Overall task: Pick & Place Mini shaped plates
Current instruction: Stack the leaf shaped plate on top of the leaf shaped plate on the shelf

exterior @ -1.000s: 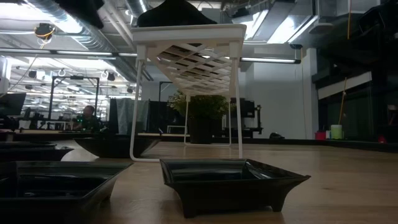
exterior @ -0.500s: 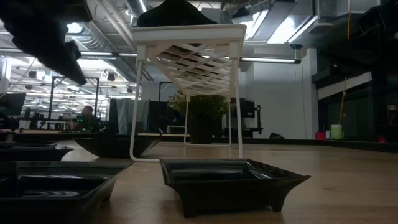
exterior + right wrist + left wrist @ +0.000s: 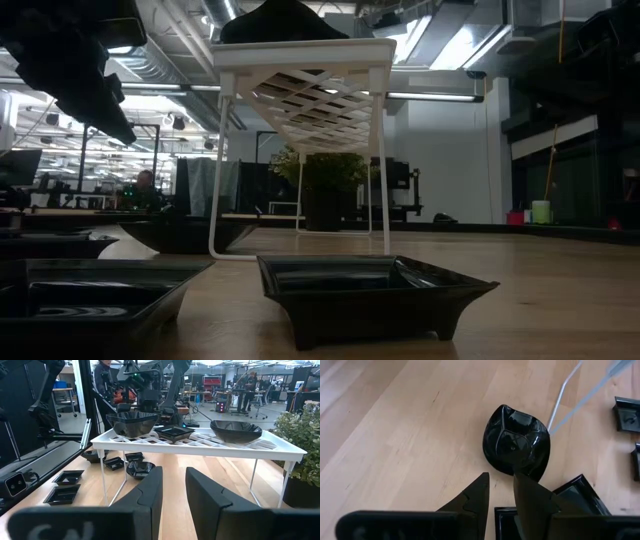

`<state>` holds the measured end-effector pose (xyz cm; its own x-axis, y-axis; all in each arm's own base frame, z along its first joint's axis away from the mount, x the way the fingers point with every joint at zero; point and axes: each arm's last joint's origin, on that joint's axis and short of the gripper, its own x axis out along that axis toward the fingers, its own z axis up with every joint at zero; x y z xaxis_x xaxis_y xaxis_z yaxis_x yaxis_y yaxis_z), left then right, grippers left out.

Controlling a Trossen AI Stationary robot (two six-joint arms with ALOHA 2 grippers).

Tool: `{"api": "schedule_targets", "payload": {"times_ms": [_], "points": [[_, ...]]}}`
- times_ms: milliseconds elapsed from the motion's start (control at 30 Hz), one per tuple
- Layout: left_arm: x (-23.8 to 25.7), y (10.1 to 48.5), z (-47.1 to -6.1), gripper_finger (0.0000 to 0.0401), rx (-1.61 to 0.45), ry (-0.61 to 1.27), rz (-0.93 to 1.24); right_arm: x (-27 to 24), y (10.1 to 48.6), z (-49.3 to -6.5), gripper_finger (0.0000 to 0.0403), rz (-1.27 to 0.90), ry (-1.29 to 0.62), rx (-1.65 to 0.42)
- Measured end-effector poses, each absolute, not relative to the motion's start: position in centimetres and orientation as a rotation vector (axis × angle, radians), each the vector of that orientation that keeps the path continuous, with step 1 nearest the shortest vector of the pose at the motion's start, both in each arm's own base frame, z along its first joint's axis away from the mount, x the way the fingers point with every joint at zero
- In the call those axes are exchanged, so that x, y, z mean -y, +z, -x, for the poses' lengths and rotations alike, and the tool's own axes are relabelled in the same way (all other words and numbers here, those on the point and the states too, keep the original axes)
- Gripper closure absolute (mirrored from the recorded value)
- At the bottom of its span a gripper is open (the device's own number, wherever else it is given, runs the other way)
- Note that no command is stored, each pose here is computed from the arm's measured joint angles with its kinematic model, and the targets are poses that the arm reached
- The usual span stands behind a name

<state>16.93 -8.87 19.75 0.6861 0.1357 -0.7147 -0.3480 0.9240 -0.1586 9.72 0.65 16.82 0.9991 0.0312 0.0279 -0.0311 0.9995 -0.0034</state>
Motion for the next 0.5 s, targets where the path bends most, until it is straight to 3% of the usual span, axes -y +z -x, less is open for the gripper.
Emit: {"api": "schedule_targets", "payload": {"times_ms": [500], "points": [[9.67, 20.31, -17.56, 0.0319, -0.759, 0.121, 0.38, -0.65, 16.82, -9.72, 0.0318, 0.003, 0.031, 0.028]]}}
